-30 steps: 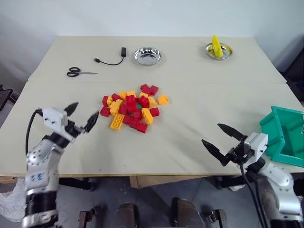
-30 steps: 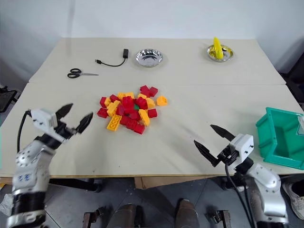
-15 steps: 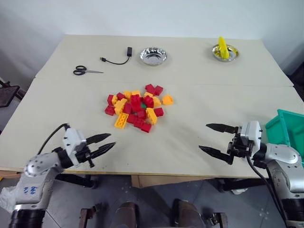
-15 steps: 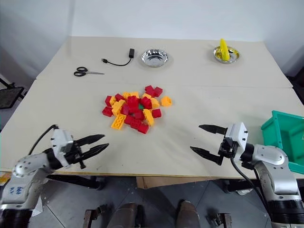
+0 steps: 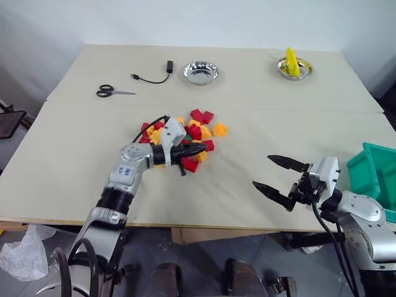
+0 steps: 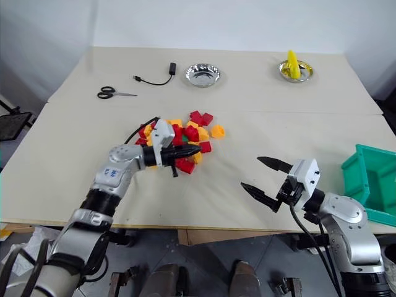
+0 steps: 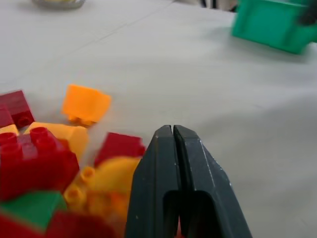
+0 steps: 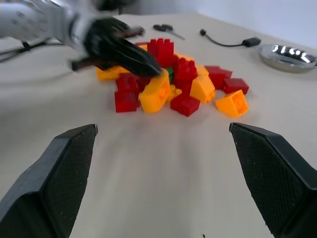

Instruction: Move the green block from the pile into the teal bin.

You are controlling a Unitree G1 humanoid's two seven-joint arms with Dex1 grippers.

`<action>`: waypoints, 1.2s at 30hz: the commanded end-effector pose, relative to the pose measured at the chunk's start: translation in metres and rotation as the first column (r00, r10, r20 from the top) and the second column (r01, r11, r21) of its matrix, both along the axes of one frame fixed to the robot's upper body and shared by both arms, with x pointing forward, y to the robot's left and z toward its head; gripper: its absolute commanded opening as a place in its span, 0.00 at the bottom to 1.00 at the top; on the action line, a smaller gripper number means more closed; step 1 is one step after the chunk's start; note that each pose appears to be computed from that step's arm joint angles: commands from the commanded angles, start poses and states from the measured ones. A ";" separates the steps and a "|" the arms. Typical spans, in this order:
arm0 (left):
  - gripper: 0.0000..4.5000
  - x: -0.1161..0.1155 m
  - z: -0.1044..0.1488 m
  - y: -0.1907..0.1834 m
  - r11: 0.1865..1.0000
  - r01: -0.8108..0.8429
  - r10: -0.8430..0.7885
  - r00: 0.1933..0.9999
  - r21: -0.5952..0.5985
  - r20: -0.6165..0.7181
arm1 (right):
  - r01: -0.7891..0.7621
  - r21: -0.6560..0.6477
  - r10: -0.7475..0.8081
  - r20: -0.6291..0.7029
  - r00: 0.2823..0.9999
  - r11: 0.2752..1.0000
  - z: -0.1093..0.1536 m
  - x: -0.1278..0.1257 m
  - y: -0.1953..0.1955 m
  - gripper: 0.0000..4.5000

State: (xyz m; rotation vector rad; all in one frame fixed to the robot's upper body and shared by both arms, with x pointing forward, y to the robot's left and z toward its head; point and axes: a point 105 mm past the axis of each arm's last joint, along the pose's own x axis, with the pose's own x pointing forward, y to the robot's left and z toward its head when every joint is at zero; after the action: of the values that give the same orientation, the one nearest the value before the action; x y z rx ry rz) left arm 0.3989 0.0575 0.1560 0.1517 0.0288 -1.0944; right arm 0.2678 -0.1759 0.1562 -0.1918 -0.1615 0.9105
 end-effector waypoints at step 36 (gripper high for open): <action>0.01 -0.068 0.002 0.118 0.999 -0.025 0.020 0.987 0.027 0.157 | -0.064 0.063 0.061 0.051 0.997 0.996 0.007 -0.003 0.039 1.00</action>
State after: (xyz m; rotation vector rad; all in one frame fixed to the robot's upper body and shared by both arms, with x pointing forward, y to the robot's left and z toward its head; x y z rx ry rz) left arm 0.3313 0.1607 0.1409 0.2484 -0.0143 -1.1212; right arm 0.2665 -0.1385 0.1592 -0.1552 -0.2240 0.9474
